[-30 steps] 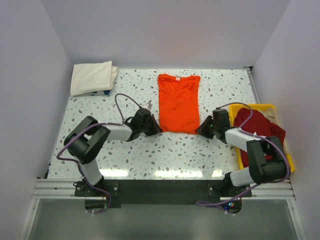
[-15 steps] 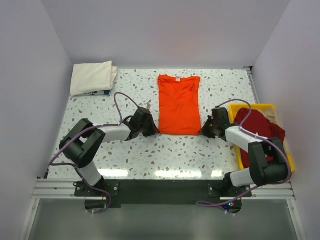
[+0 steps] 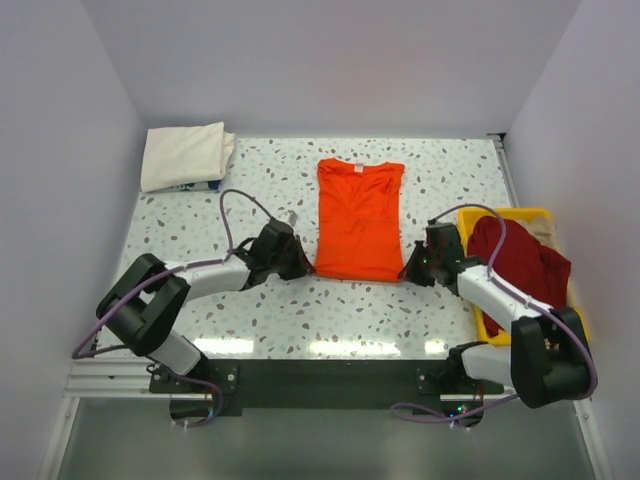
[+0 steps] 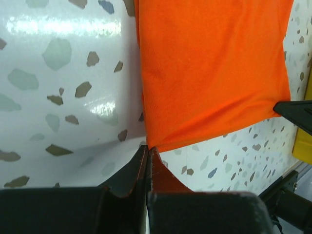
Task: Fold and stack the t-shirts
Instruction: Fold the tshirt
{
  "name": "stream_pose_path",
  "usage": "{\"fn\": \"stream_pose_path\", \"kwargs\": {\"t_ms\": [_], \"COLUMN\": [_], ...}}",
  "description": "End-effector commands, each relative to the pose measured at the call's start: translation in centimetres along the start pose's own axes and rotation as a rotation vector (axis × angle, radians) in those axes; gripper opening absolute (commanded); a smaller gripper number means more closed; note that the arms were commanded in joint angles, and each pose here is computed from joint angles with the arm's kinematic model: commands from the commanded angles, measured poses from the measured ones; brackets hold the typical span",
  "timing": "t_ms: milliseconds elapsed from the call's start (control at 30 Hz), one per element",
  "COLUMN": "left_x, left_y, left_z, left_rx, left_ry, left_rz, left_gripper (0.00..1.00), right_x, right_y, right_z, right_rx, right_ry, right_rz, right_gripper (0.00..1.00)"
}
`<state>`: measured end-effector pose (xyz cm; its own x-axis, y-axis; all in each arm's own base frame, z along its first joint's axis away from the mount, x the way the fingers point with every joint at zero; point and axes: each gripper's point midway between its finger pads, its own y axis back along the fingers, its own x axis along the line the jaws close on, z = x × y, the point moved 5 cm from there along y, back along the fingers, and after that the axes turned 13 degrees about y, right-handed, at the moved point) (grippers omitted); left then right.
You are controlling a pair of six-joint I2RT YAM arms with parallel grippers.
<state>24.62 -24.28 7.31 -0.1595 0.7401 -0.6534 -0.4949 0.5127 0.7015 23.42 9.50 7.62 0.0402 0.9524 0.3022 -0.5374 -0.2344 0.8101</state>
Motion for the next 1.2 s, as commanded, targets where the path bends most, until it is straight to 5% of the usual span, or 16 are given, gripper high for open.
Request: {"fn": "stream_pose_path", "kwargs": {"t_ms": [0, 433, 600, 733, 1167], "left_x": [1.5, 5.9, 5.2, 4.6, 5.2], "left_y": [1.7, 5.2, 6.8, 6.8, 5.0], "left_z": [-0.9, -6.9, -6.5, -6.7, -8.5], "left_rx": [0.009, 0.151, 0.112, 0.132, 0.186], "left_ry": [-0.034, -0.052, -0.049, -0.033, 0.078], "left_rz": [0.028, 0.053, 0.02, -0.015, -0.113], "left_gripper": [0.0, 0.02, 0.42, 0.55, 0.46], "right_x": [-0.4, 0.8, 0.6, 0.7, 0.5], "right_y": [1.2, 4.7, 6.5, 6.2, 4.4], "right_z": [-2.3, -8.7, -8.4, -9.5, -10.2], "right_rx": [0.054, 0.168, 0.138, 0.171, 0.105], "right_ry": [0.031, 0.076, 0.068, 0.019, -0.138], "right_rz": [-0.019, 0.067, 0.053, 0.076, 0.094], "right_gripper": [0.0, 0.05, 0.42, 0.43, 0.41]}}
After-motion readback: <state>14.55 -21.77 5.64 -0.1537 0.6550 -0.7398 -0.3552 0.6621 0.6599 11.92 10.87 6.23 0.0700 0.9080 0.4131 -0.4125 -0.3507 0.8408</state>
